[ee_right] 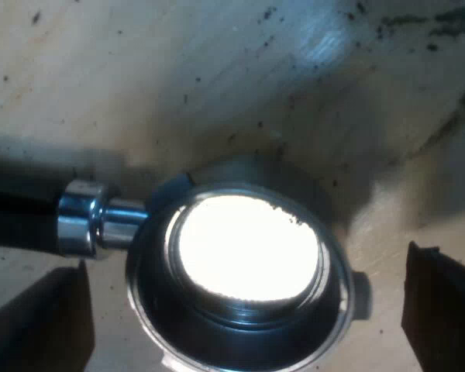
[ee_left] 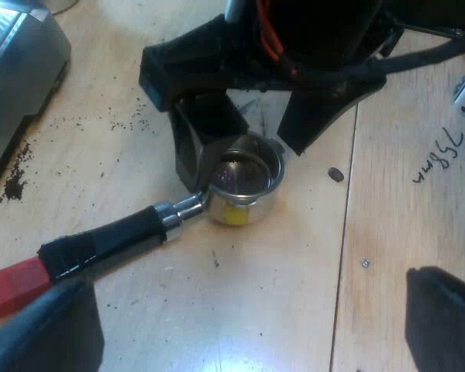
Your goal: Put the handle in the coffee machine
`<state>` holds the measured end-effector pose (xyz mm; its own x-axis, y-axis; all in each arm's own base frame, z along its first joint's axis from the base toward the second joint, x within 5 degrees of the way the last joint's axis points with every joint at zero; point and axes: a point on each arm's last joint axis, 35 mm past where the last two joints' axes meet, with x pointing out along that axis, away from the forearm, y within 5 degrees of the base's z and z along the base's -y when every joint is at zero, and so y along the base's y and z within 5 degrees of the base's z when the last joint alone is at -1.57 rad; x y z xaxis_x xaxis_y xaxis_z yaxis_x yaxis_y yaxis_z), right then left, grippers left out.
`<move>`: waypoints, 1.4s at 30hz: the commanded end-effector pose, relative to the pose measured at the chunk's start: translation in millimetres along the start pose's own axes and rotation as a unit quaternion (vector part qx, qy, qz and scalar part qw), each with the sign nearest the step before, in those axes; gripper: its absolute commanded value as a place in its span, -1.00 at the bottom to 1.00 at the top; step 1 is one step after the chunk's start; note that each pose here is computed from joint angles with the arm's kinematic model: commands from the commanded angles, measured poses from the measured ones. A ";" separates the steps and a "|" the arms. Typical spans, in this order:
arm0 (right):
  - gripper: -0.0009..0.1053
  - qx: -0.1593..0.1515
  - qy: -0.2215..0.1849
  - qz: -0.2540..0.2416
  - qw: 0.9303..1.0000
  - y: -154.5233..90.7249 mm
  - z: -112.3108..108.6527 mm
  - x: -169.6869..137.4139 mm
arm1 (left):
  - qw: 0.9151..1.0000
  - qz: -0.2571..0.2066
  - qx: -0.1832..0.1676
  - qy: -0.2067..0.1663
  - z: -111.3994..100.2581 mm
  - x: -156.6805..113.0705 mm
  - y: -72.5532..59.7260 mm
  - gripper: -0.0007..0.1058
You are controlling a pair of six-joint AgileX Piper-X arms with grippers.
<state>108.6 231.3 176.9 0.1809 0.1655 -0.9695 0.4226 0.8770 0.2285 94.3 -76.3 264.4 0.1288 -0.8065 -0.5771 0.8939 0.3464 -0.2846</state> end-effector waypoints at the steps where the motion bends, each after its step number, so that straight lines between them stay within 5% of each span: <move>1: 0.56 0.005 0.003 0.004 1.000 4.2 0.6 3.2 | 1.000 -0.001 0.005 -0.003 1.0 -0.3 -0.7 0.55; 26: 0.55 -0.003 0.001 -0.033 0.999 -0.9 -1.4 25.7 | 1.000 -0.001 0.005 -0.003 1.0 -0.3 -0.7 0.55; 31: 0.08 -0.003 0.006 -0.034 0.999 -0.9 -1.7 25.7 | 1.000 -0.001 0.005 -0.003 1.0 -0.3 -0.7 0.55; 36: -0.99 -0.016 0.006 -0.033 0.999 -0.9 -1.7 25.7 | 1.000 -0.001 0.005 -0.003 1.0 -0.3 -0.7 0.55; 42: -0.98 -0.113 0.010 -0.007 0.994 6.8 -0.8 12.1 | 1.000 -0.001 0.005 -0.003 1.0 -0.3 -0.7 0.55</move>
<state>111.4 237.9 156.2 0.1532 0.1280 -0.9799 0.2743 0.9471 0.1666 94.3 -76.3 264.4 0.1288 -0.8065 -0.5771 0.8939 0.3464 -0.2846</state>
